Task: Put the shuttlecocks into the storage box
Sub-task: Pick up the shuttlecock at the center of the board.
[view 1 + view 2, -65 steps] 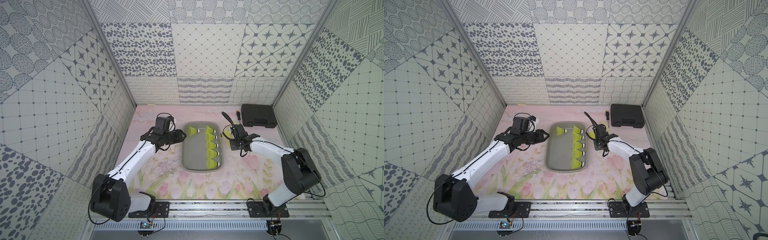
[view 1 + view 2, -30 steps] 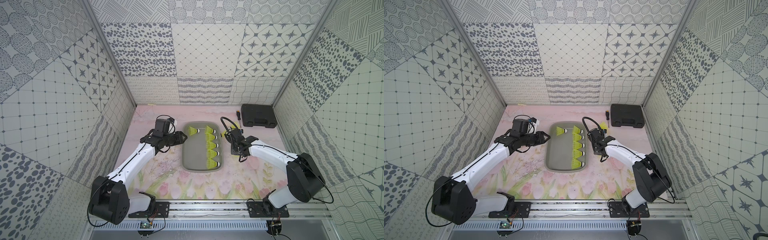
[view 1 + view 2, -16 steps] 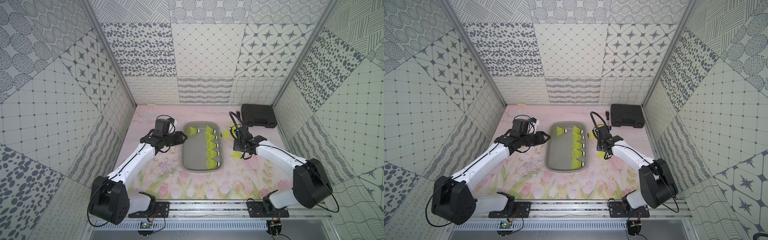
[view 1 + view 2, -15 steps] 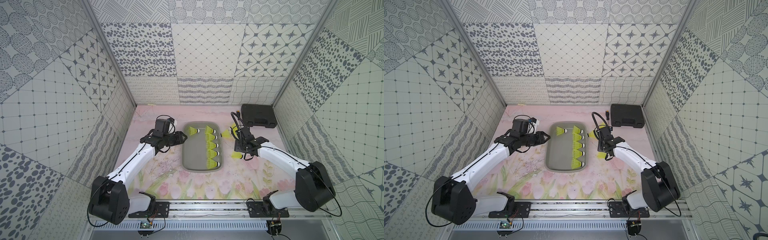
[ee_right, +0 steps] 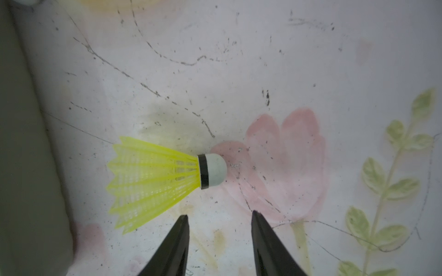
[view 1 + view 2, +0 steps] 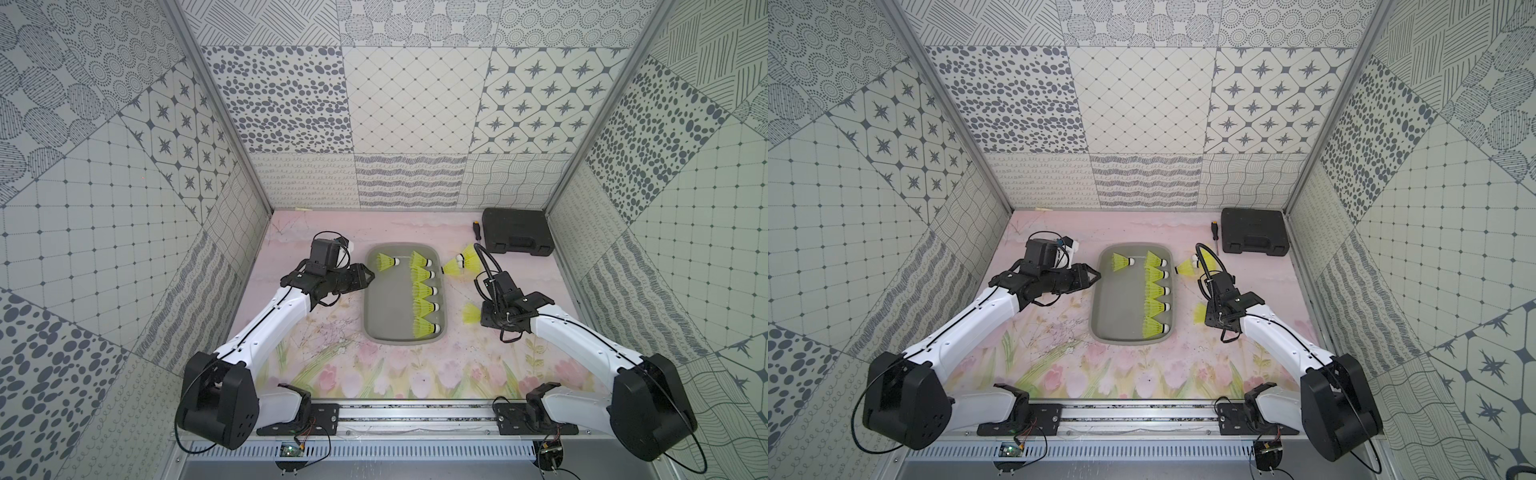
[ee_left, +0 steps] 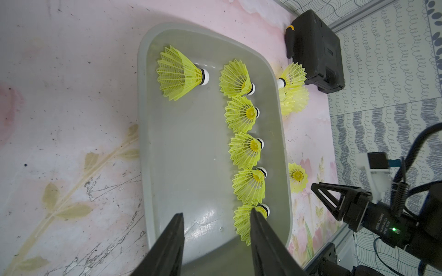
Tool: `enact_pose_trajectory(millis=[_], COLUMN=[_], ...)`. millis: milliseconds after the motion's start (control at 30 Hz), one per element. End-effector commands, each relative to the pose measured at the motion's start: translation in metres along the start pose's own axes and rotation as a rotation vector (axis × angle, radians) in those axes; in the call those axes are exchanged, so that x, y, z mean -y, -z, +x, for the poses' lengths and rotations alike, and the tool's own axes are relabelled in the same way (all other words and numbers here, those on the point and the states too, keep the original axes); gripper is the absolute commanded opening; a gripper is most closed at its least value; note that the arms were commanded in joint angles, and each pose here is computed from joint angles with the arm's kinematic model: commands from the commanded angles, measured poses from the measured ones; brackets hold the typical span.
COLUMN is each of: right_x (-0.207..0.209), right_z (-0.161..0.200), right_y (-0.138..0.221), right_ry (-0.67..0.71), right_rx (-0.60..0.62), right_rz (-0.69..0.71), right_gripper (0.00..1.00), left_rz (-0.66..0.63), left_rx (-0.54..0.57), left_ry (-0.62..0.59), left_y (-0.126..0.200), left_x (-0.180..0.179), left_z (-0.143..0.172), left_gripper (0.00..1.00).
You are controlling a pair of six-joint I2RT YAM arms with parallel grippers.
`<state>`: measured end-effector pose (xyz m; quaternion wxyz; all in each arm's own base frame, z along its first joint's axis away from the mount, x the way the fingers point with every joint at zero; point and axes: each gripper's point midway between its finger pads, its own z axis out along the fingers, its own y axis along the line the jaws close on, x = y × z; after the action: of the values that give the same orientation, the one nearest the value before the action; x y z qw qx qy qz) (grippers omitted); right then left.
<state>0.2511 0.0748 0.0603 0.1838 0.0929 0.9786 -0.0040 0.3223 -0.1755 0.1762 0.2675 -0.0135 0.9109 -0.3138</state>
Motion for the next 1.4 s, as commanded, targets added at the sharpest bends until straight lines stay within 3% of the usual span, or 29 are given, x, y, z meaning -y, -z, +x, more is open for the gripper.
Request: enact_pose_trajectory(millis=[0,200,567,1200,1367], right_x=[-0.006,-0.013,-0.036,-0.021,-0.013], right_z=[0.002,-0.016,-0.044,-0.028,-0.029], right_y=[-0.006,-0.016,-0.037,-0.053,-0.049], right_ry=[0.019,0.079,0.136,-0.035,-0.063], right_rx=[-0.051,-0.035,-0.056,-0.029,0.014], right_rz=[-0.005,0.018,-0.055,-0.013,0.009], right_gripper=[0.49,0.65,0.67,0.42,0.30], left_rz=[0.029,0.024,0.017,0.019,0.023], left_rx=[0.035,0.039,0.037,0.040,0.040], left_ry=[-0.008,-0.009,-0.010,-0.013,-0.011], left_y=[0.004,0.005,0.004,0.003,0.003], left_x=[0.005,0.004,0.002,0.004,0.005], left_z=[-0.008,-0.008,-0.007,-0.010,-0.011], left_gripper=[0.48,0.48,0.48,0.48,0.48])
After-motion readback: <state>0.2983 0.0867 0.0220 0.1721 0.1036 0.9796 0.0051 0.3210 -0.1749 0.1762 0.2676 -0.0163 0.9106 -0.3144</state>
